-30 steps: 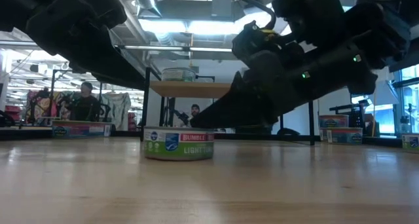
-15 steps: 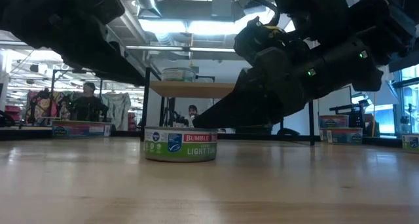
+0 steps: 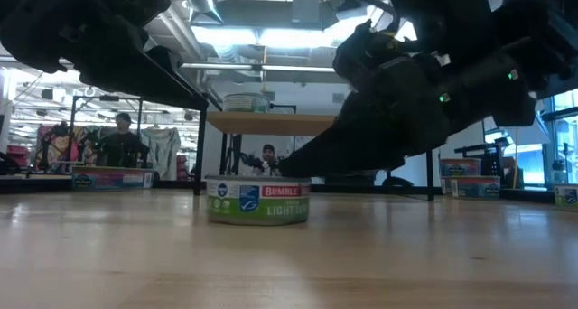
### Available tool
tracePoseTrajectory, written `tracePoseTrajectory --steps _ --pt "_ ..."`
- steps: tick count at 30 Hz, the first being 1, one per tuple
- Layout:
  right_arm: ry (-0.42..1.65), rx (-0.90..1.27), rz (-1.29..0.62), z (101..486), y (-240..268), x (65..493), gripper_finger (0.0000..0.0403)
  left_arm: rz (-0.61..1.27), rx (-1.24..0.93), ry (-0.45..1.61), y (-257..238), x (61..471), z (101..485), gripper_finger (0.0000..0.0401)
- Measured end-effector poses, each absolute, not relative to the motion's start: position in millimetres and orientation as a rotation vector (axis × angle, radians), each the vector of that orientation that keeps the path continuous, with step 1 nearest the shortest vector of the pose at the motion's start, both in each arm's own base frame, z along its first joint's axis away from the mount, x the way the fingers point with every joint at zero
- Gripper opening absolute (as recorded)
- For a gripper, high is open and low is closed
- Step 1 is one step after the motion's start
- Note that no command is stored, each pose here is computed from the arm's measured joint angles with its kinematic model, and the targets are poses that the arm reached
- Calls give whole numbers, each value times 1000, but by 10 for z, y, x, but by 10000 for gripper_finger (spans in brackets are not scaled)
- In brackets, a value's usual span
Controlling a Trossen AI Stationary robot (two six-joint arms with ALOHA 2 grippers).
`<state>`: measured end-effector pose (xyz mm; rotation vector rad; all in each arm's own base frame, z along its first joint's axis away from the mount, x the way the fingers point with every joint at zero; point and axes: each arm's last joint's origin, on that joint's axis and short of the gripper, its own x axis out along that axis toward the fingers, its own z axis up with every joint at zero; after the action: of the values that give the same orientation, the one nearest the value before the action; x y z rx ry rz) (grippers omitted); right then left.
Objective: Stack canned seafood by type on shelf
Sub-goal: Stack the green white tuna can on top of the green white tuna can on the shelf
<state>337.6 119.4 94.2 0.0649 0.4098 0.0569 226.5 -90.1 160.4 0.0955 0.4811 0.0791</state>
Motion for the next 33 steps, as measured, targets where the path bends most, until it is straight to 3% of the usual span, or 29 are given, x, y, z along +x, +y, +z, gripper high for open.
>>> tracePoseTrajectory --steps 8,16,21,33 --pt "448 70 43 1012 1181 3346 161 80 95 481 -901 2265 1604 256" --pt "416 46 28 1042 1178 3359 54 93 89 481 -872 2276 1604 257" --pt "419 33 36 1128 1205 3335 12 99 87 482 -861 2280 1604 255" --pt "487 26 26 1112 1221 3285 20 99 84 482 -861 2281 1605 253"
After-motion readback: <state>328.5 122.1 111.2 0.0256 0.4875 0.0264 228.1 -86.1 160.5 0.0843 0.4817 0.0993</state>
